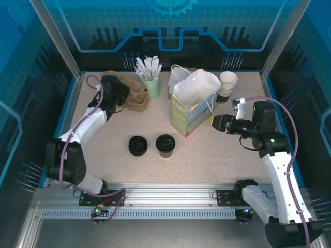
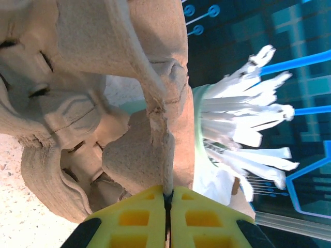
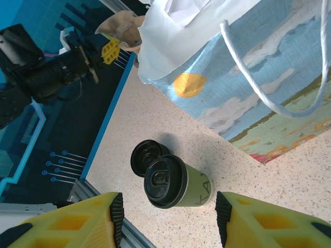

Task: Pack the takeout coffee

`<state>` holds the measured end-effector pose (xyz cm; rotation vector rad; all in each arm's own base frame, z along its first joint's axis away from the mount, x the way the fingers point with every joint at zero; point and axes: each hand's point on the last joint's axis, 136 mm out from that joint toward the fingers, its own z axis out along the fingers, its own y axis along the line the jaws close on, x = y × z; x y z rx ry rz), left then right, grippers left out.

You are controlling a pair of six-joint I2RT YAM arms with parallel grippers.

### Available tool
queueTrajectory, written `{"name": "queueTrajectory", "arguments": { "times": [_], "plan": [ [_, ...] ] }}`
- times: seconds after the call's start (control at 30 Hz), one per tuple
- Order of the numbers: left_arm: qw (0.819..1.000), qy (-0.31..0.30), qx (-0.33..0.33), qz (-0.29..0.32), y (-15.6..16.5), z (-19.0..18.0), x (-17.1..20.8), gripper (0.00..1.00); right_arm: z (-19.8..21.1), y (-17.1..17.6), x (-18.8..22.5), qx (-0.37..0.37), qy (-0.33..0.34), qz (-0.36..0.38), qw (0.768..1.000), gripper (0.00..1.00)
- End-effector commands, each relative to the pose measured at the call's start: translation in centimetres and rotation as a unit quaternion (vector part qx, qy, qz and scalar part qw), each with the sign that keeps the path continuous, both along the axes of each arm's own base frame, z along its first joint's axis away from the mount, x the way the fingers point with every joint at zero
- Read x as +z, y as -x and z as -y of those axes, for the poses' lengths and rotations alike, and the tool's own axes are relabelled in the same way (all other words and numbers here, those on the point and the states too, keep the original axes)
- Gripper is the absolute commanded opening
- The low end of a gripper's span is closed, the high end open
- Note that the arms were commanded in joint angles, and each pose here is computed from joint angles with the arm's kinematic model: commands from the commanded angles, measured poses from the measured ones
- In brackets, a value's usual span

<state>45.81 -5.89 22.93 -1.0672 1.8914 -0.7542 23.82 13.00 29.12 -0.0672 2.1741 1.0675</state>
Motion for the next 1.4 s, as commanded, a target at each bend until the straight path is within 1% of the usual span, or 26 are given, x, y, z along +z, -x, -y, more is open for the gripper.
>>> {"name": "queueTrajectory", "arguments": {
  "times": [0.0, 0.17, 0.27, 0.37, 0.47, 0.57, 0.67, 0.8, 0.9, 1.03, 1.13, 1.27, 1.33, 1.37],
  "plan": [
    [0.999, -0.034, 0.009, 0.030, 2.2, -1.5, 3.7, 0.08, 0.0, 0.8, 1.8, 0.008, -0.013, 0.020, 1.000, 0.52],
    [0.995, -0.064, -0.022, 0.074, 5.9, -1.4, 9.4, 0.07, -0.3, 1.2, 4.1, 0.021, -0.021, 0.060, 0.998, 0.52],
    [0.988, -0.084, -0.069, 0.107, 8.0, -0.2, 12.9, 0.04, -0.6, 1.3, 5.5, 0.032, -0.030, 0.081, 0.996, 0.52],
    [0.975, -0.101, -0.132, 0.147, 10.0, 2.0, 16.2, 0.04, -1.0, 1.2, 7.0, 0.043, -0.044, 0.098, 0.993, 0.53],
    [0.955, -0.088, -0.212, 0.188, 11.7, 5.0, 18.9, 0.03, -1.4, 1.0, 8.3, 0.055, -0.062, 0.108, 0.991, 0.53],
    [0.930, -0.069, -0.286, 0.222, 13.2, 8.0, 21.0, 0.03, -1.9, 0.8, 9.7, 0.068, -0.084, 0.111, 0.988, 0.54],
    [0.899, -0.068, -0.350, 0.253, 14.9, 11.1, 22.7, 0.05, -2.2, 0.9, 10.9, 0.079, -0.095, 0.121, 0.985, 0.54],
    [0.851, -0.074, -0.434, 0.286, 17.3, 15.2, 24.0, 0.05, -2.6, 1.1, 12.3, 0.092, -0.099, 0.137, 0.981, 0.54],
    [0.812, -0.055, -0.495, 0.304, 18.7, 17.8, 24.3, 0.05, -3.1, 1.4, 13.5, 0.109, -0.104, 0.149, 0.977, 0.56],
    [0.766, -0.034, -0.552, 0.328, 20.3, 20.4, 24.8, 0.04, -3.7, 2.1, 15.1, 0.131, -0.103, 0.172, 0.971, 0.57],
    [0.739, -0.021, -0.580, 0.342, 21.2, 21.6, 25.3, 0.03, -4.2, 3.0, 16.1, 0.151, -0.099, 0.194, 0.964, 0.57],
    [0.709, -0.009, -0.608, 0.357, 22.4, 22.8, 25.7, 0.03, -4.6, 4.1, 16.8, 0.172, -0.090, 0.208, 0.959, 0.57],
    [0.698, -0.006, -0.619, 0.360, 22.9, 23.2, 25.6, 0.02, -4.8, 4.5, 17.0, 0.181, -0.088, 0.212, 0.956, 0.56],
    [0.695, -0.005, -0.622, 0.360, 23.0, 23.4, 25.6, 0.02, -4.8, 4.6, 17.1, 0.183, -0.087, 0.213, 0.956, 0.56]
  ]
}}
